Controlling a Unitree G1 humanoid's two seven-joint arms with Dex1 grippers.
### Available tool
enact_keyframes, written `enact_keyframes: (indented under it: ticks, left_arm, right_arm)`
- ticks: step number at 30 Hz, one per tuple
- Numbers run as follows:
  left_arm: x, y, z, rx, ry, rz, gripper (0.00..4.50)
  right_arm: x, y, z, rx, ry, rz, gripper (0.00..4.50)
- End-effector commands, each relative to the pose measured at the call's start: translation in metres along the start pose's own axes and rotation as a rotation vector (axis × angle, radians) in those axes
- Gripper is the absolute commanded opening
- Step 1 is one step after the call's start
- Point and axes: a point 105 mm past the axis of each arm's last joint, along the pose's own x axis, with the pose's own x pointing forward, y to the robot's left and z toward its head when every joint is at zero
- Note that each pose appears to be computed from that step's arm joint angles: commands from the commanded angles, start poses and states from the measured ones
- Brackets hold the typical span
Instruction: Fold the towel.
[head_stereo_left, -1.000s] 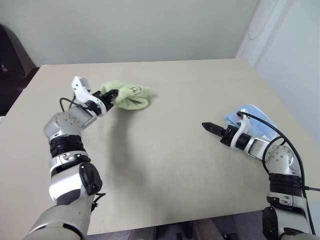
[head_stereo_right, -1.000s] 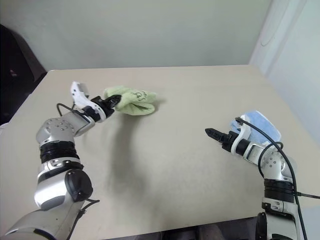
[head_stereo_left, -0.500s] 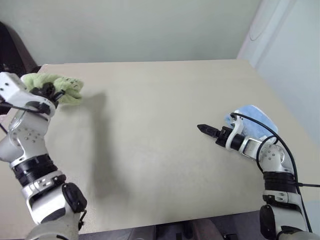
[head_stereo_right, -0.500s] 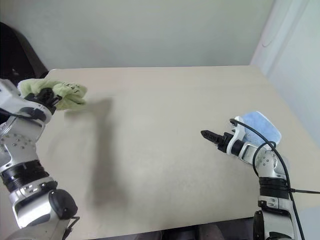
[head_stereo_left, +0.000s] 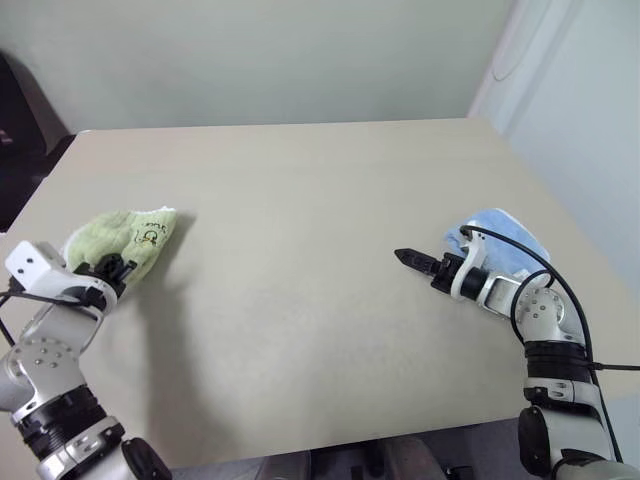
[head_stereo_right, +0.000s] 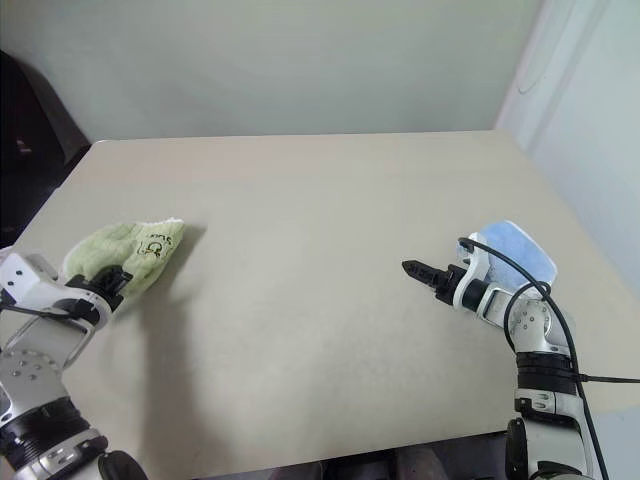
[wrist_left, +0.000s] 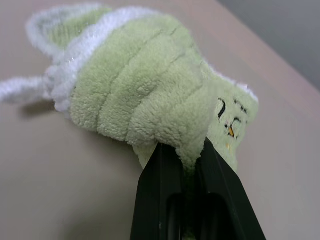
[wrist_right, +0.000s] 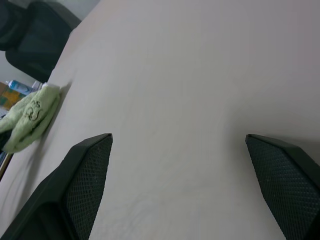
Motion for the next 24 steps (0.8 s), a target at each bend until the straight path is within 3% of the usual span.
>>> enact_keyframes:
  ticks: [1,2,3,4,14,24]
  left_arm:
    - [-0.008,-0.003,0.008,0.002,-0.024,-0.011,0.04]
    - [-0.008,-0.001,0.005,0.009,-0.009,-0.004,0.04]
    - [-0.009,0.0,0.002,0.013,0.003,-0.001,0.6]
    - [-0.009,0.0,-0.001,0.015,0.01,0.001,0.79]
    - [-0.012,0.0,-0.004,-0.062,0.006,-0.025,4.39]
    - [-0.043,0.011,-0.017,-0.139,0.081,-0.251,4.45]
  right_arm:
    - [0.001,0.008,0.013,-0.04,-0.029,0.031,4.5]
    - [0.002,0.008,0.013,-0.041,-0.028,0.031,4.5]
    - [0.003,0.007,0.014,-0.042,-0.028,0.032,4.5]
    - [0.003,0.007,0.014,-0.042,-0.028,0.032,4.5]
    - [0.006,0.008,0.015,-0.048,-0.03,0.038,4.5]
    - [0.003,0.01,0.015,-0.05,-0.032,0.045,4.5]
